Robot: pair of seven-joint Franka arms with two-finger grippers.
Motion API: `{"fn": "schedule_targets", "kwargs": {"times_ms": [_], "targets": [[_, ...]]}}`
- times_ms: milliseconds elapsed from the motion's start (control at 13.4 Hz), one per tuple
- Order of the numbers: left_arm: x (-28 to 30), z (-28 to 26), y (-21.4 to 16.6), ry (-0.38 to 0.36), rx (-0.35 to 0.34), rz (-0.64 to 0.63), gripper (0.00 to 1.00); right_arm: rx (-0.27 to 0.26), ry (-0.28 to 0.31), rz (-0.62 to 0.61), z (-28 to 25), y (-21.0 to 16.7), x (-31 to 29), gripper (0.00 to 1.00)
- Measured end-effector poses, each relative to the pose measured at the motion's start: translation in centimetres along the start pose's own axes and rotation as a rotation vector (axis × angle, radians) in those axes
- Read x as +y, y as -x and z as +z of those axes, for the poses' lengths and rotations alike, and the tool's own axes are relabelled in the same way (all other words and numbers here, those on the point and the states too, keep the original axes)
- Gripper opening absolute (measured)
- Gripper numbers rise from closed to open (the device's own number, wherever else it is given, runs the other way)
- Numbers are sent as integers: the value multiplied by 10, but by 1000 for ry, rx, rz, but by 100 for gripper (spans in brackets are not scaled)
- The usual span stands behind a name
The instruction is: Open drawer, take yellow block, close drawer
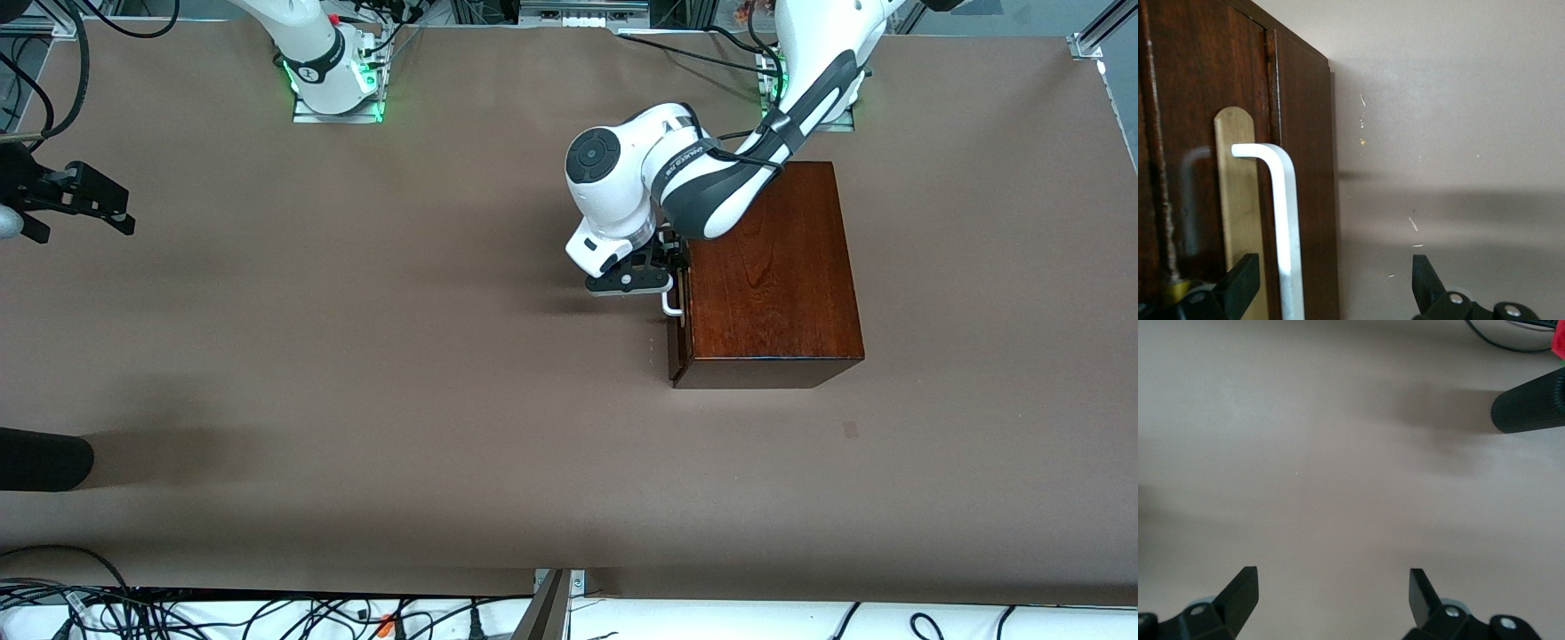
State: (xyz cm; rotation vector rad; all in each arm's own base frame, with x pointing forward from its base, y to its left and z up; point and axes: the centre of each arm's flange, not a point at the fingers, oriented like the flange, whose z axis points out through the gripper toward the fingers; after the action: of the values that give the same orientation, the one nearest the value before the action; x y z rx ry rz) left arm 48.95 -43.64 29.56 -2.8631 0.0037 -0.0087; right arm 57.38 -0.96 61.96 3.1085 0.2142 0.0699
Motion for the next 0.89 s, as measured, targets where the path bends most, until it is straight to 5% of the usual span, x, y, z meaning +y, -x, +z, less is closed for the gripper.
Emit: {"fn": "schedule_targets", "kwargs": {"times_ms": [893], "targets": [[20,8,5,10,12,6,100,7,-12,-18,3,-6,-13,100]]}}
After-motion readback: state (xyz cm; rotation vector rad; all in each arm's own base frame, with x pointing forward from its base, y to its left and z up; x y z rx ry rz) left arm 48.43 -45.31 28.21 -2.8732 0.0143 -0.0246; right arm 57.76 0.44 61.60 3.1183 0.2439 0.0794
